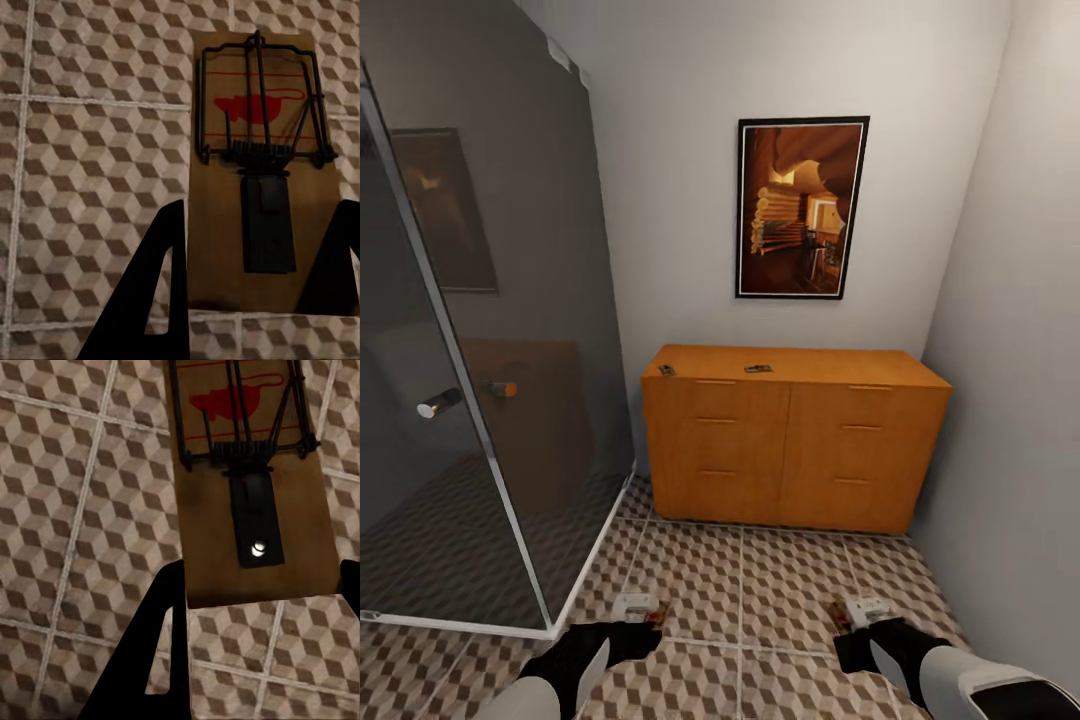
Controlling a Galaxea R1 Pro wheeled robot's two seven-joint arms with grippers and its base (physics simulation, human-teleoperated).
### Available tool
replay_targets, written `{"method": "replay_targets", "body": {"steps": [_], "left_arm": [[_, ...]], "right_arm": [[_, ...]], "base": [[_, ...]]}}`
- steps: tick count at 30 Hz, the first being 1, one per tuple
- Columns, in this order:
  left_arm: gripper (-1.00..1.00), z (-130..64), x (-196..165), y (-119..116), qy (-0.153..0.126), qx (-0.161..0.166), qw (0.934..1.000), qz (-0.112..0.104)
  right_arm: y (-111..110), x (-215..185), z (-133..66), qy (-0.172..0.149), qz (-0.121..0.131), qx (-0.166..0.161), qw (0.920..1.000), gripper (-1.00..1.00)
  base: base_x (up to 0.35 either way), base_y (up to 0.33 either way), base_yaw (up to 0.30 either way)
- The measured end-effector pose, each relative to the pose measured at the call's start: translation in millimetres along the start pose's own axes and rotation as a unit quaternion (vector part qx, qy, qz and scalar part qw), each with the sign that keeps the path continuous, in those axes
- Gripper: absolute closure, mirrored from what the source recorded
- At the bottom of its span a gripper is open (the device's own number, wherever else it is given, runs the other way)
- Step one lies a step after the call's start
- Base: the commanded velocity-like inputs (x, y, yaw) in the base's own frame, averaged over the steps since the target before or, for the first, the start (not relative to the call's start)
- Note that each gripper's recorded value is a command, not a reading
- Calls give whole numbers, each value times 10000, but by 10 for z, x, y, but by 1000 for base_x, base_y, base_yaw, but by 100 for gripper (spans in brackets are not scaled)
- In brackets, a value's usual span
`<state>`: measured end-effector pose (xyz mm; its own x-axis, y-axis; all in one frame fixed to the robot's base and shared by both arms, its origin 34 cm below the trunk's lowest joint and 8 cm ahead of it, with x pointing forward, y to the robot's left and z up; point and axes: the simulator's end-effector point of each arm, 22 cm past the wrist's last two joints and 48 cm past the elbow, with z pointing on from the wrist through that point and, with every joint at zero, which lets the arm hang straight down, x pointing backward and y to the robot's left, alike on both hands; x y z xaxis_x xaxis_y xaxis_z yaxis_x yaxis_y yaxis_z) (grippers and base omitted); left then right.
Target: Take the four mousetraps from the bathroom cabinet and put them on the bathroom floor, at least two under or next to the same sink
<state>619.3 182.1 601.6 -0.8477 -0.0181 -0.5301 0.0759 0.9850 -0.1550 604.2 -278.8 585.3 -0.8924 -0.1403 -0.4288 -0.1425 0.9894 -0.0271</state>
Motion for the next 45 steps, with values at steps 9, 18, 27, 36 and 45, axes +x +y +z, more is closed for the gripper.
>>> {"method": "replay_targets", "body": {"steps": [9, 18, 27, 36, 45], "left_arm": [[100, 39, 171, -36, 28, 46, 9999, -127], [100, 52, 327, 61, 65, 35, 9997, -250], [100, 49, 321, 125, -19, 13, 9994, -359], [100, 53, 509, 118, 173, 45, 9991, -396], [100, 43, 739, 188, 374, 45, 9963, -767]], "right_arm": [[33, 192, 45, -28, -15, -26, 10000, 100], [59, 150, 47, -145, -45, -60, 9999, 100], [79, 146, 48, -150, -57, -67, 9998, 100], [137, 152, 48, -124, -53, -109, 9998, 100], [287, 138, 55, -120, -69, -203, 9997, 100]], "base": [[-337, 0, 0], [-339, 0, 0], [-339, 0, 0], [-148, 0, 61], [-5, 0, 263]]}}
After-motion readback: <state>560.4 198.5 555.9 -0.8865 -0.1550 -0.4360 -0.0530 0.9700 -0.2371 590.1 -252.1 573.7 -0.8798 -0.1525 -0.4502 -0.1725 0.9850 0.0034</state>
